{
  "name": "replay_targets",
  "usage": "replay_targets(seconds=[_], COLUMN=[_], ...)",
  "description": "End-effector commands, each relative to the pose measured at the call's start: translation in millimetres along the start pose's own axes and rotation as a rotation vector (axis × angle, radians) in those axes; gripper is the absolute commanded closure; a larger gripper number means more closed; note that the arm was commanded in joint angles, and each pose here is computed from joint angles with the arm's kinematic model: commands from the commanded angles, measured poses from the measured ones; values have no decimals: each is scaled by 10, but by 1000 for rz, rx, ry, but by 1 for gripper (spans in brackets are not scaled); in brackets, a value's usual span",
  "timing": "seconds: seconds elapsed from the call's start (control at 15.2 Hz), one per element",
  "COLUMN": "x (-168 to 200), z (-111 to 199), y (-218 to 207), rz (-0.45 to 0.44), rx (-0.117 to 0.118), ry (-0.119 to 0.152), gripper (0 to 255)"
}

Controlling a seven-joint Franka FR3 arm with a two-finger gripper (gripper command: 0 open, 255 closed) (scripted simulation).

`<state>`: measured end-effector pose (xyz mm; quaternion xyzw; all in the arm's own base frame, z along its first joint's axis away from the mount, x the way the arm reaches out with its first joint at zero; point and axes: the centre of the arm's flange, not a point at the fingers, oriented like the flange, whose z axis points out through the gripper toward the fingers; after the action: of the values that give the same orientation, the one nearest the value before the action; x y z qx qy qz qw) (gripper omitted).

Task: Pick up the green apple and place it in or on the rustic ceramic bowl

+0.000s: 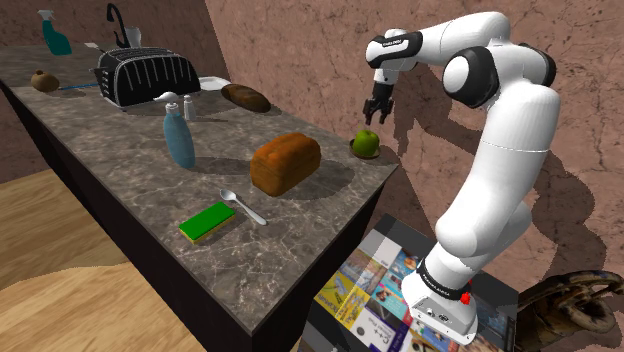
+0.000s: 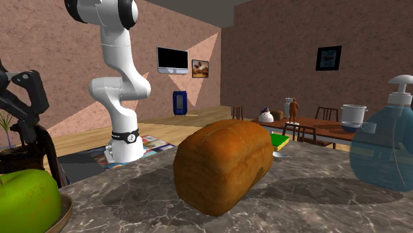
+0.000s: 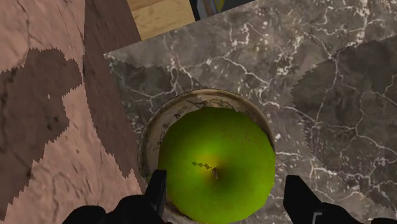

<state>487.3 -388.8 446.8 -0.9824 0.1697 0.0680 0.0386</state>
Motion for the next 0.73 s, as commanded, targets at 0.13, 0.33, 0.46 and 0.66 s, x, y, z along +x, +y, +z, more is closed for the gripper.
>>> replay_targets(seconds=[0.13,0.33,0.46,0.66], x=[2,3,3,3], z=[14,-382,-486,-486], y=[4,4,4,4], rz=[0,0,0,0], rx=[0,0,0,0], ry=[-2,-2,-2,-2], gripper=[0,0,0,0])
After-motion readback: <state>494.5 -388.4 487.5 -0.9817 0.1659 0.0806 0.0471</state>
